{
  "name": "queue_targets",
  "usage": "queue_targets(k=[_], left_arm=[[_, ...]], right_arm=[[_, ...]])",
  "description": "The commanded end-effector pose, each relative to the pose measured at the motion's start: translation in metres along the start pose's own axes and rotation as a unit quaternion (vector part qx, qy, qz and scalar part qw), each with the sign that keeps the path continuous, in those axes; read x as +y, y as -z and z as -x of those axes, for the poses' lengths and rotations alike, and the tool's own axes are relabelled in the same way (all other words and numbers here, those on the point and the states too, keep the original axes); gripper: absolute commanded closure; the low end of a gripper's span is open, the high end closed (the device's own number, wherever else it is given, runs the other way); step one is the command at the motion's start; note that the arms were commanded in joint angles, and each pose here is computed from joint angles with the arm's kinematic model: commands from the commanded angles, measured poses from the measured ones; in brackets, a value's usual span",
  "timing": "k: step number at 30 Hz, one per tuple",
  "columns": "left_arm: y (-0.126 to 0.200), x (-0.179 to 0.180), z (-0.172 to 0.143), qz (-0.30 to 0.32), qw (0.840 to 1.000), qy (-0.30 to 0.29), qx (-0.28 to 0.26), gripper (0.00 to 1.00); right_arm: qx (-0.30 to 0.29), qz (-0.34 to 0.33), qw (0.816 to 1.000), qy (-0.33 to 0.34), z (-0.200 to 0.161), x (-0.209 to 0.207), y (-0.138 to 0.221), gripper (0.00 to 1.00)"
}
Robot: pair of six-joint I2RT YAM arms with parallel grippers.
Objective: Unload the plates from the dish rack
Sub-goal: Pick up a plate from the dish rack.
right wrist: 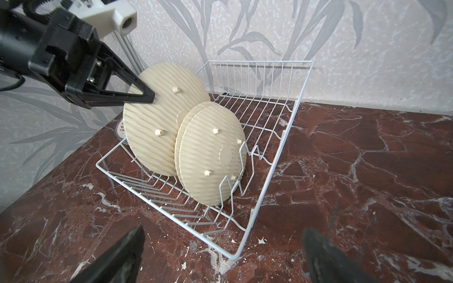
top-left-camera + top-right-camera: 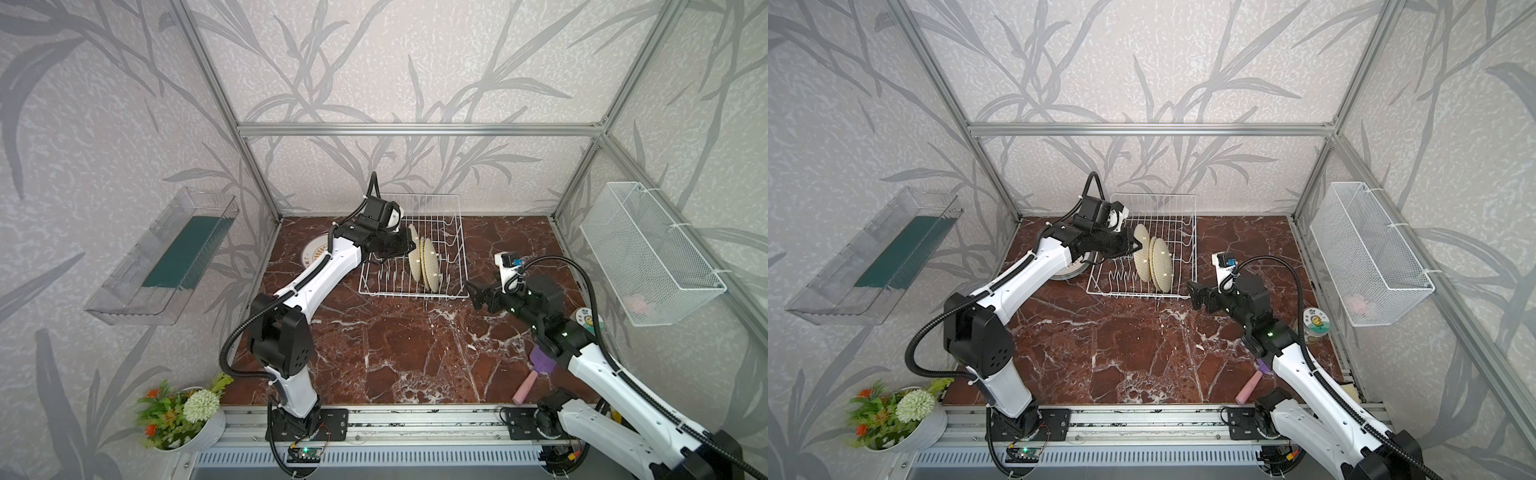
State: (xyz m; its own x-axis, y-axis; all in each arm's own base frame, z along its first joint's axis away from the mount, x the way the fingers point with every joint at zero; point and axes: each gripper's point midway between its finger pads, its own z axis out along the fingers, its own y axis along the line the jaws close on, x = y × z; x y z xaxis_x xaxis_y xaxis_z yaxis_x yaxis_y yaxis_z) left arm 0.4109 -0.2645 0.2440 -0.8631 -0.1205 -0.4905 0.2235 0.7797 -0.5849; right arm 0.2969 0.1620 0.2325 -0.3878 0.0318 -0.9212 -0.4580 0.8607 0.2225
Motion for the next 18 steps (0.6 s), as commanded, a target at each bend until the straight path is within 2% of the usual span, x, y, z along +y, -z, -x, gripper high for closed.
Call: queue_targets(k=[1,18], left_arm=[[0.026,-0.014,0.016,-0.004,0.999,-0.023,-0.04,1.0],[0.044,-0.008,0.023,0.026,0.997,-0.041,-0.058,1.0]], right_arm=[[-0.027,0.015,1.0,-0.003,0.019,0.008,0.002,0.01],[-0.026,0.014,1.0,-0.006,0.02,0.008,0.005,0.01]])
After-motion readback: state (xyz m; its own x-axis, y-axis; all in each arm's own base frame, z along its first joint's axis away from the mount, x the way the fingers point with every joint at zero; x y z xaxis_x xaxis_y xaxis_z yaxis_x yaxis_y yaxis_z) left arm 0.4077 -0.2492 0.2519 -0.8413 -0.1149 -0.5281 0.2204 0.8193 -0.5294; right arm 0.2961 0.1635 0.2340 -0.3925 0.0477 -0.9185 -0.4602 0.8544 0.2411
